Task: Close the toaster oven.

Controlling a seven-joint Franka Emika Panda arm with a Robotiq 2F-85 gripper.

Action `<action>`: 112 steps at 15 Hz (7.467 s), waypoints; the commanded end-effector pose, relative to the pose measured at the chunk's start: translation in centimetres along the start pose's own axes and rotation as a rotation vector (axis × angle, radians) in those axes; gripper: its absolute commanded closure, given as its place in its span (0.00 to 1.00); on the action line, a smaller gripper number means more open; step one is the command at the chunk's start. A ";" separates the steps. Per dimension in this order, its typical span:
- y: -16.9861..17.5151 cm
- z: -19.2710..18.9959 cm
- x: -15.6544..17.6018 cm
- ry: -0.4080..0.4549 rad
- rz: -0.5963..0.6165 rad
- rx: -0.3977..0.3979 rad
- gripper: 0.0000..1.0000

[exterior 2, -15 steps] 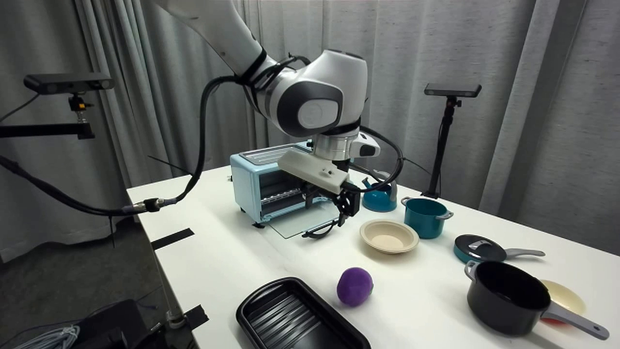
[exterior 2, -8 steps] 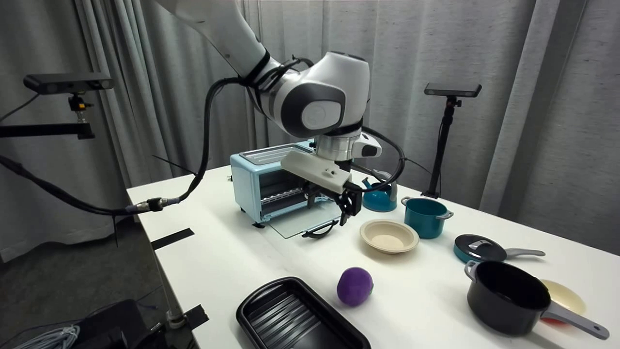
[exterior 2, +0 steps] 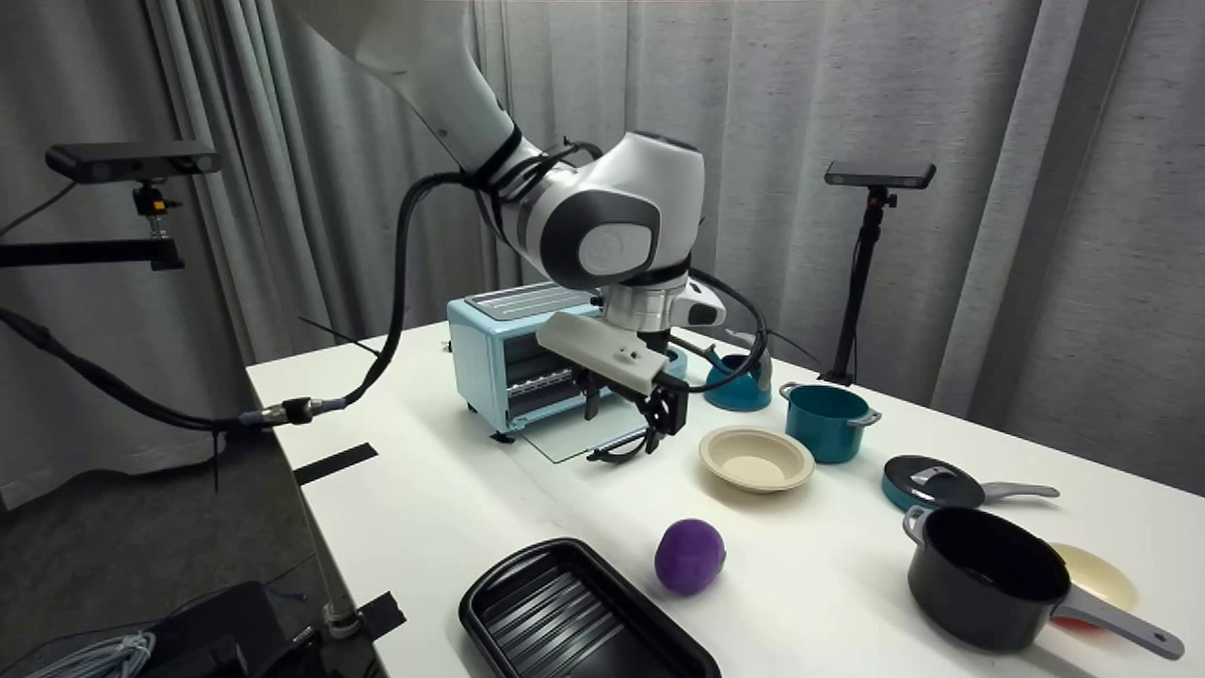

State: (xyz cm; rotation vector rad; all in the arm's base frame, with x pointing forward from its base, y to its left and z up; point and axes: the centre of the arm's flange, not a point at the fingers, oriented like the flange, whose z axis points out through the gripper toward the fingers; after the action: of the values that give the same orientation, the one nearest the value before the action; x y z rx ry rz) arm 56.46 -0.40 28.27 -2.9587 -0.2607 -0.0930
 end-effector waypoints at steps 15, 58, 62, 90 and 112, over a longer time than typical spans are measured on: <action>2.3 10.2 5.1 0.089 0.033 -0.091 0.00; 0.8 6.9 9.9 0.189 0.154 0.042 0.00; -0.1 6.3 10.6 0.209 0.144 0.055 0.00; -5.5 2.1 13.5 0.265 0.110 0.159 0.00; -8.9 -3.0 14.9 0.304 0.070 0.206 0.00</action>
State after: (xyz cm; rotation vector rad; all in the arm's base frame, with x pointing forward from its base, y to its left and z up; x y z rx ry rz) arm 69.13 10.90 31.85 -2.7004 -0.0957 -0.4753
